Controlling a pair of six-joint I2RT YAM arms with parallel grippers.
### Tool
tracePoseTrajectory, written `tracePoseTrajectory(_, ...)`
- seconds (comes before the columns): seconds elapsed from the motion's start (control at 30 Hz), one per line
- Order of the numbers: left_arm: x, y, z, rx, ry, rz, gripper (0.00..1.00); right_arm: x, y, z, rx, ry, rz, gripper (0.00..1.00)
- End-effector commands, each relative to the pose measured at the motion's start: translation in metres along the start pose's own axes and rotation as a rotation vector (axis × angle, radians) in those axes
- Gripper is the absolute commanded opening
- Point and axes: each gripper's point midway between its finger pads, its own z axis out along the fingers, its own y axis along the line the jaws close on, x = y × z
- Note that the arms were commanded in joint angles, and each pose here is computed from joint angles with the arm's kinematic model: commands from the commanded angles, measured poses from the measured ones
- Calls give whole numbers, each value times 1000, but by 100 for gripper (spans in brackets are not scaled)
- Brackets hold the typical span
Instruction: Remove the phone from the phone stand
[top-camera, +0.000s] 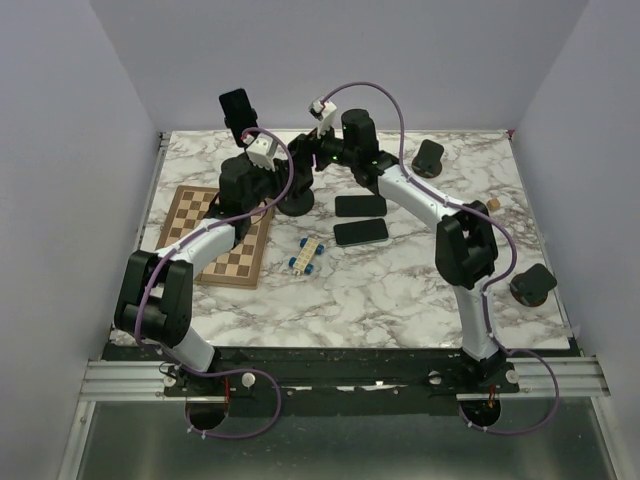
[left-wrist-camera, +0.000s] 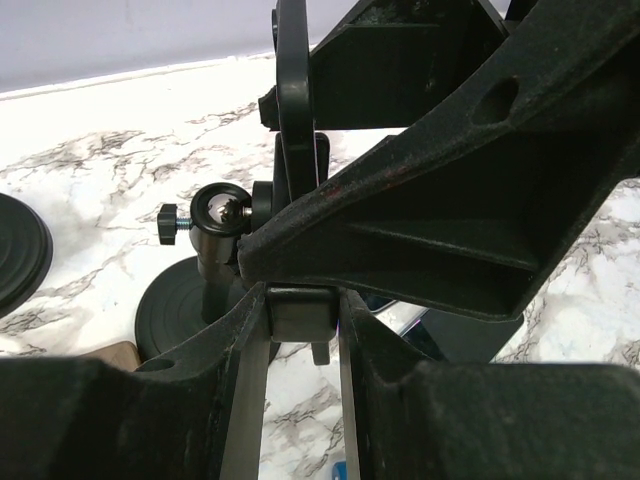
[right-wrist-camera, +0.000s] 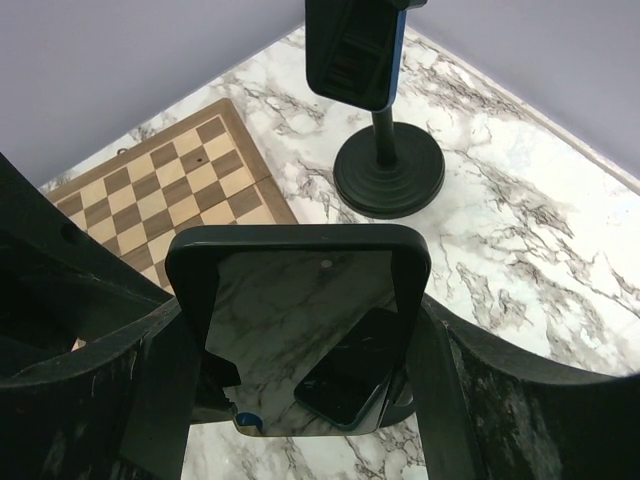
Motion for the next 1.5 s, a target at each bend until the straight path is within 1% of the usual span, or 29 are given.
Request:
tracePoseTrajectory(0.0, 41, -10, -17, 38, 150, -33, 0, 39, -73, -16, 158, 108, -44, 1)
tracePoseTrajectory(0.1, 42, -11, -16, 46, 152, -45, 0, 31, -76, -18, 168, 95, -81, 1)
tracePoseTrajectory(0.23, 41, -12, -17, 42, 146, -63, 0, 24, -91, -14, 221, 87, -111, 1)
tracePoseTrajectory(0.37, 39, -7, -23, -2, 138, -62, 0, 21, -109, -9, 307, 78, -91, 1)
tracePoseTrajectory(0.47, 37, -6, -27, -18, 121, -74, 0, 19, -121, -12, 387, 35, -74, 1)
tracePoseTrajectory(0.67, 46, -3, -28, -33, 120, -94, 0, 22, -136, -18, 475, 35, -81, 1)
tracePoseTrajectory(0.73, 48, -5, -28, -18, 125, -97, 0, 25, -137, -18, 470, 50, -101, 1)
tracePoseTrajectory(0.83, 49, -17, -27, 57, 131, -98, 0, 29, -129, -14, 395, 70, -116, 1)
tracePoseTrajectory(0.87, 49, -20, -26, 75, 132, -99, 0, 29, -124, -13, 339, 70, -116, 1)
tracePoseTrajectory(0.97, 51, -20, -26, 89, 141, -96, 0, 35, -116, -12, 249, 89, -116, 1)
tracePoseTrajectory(1.1, 54, -22, -26, 116, 157, -94, 0, 48, -96, -10, 49, 133, -93, 1)
tracePoseTrajectory(1.13, 54, -23, -25, 122, 158, -94, 0, 50, -84, -9, -27, 155, -83, 1)
tracePoseTrajectory(1.2, 56, -23, -25, 131, 164, -95, 0, 51, -70, -8, -122, 186, -71, 1)
tracePoseTrajectory(1.27, 57, -22, -24, 131, 169, -93, 0, 52, -62, -7, -167, 189, -53, 1)
tracePoseTrajectory(1.47, 60, -12, -22, 88, 180, -98, 0, 57, -56, -8, -199, 189, -43, 1)
